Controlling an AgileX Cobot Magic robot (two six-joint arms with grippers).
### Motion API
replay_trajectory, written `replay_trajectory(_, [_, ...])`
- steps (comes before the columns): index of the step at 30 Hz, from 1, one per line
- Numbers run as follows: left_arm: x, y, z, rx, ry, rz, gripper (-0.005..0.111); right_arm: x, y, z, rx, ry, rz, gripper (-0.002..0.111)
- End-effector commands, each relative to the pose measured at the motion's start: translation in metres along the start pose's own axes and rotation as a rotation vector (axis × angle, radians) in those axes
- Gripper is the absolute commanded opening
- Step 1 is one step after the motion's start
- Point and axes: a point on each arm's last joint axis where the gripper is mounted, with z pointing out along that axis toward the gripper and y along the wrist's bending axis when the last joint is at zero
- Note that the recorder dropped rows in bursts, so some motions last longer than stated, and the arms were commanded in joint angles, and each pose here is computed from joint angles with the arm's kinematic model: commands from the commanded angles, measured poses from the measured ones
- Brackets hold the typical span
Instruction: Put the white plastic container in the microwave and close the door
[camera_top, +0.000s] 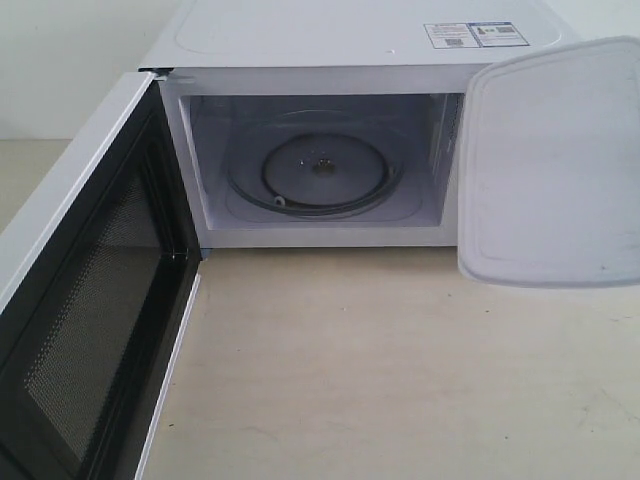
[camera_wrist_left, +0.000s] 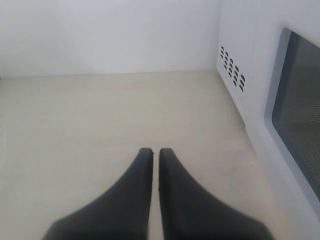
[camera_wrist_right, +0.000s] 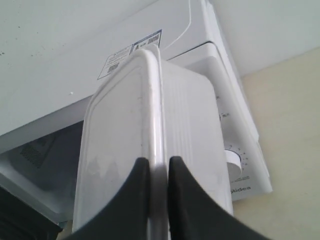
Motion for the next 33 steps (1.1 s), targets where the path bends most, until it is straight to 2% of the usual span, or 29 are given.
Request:
replay_trajectory(1, [0.000,-0.001,0.000,0.010,-0.005,-0.015,0.004,-0.008,0.000,-0.007,0.019,-0.062,-0.012,0.000])
replay_trajectory(15, [0.000,-0.001,0.000,0.010,-0.005,-0.015,0.004,-0.020,0.001,-0.030,0.013,-0.190,0.189,0.000])
replay_trajectory(19, [0.000,-0.001,0.000,0.010,-0.005,-0.015,0.004,-0.022,0.000,-0.036,0.030,-0.230,0.189,0.000])
replay_trajectory(23, [0.000,-0.001,0.000,0.010,-0.005,-0.015,0.004,-0.028,-0.004,-0.042,0.085,-0.286,0.129,0.000])
replay_trajectory(28, [0.000,-0.001,0.000,0.010,-0.005,-0.015,0.004,-0.040,0.002,-0.046,0.078,-0.328,0.065,0.000])
replay_trajectory(33, [0.000,-0.001,0.000,0.010,-0.005,-0.015,0.004,-0.037,0.007,-0.045,0.010,-0.294,0.118,0.000])
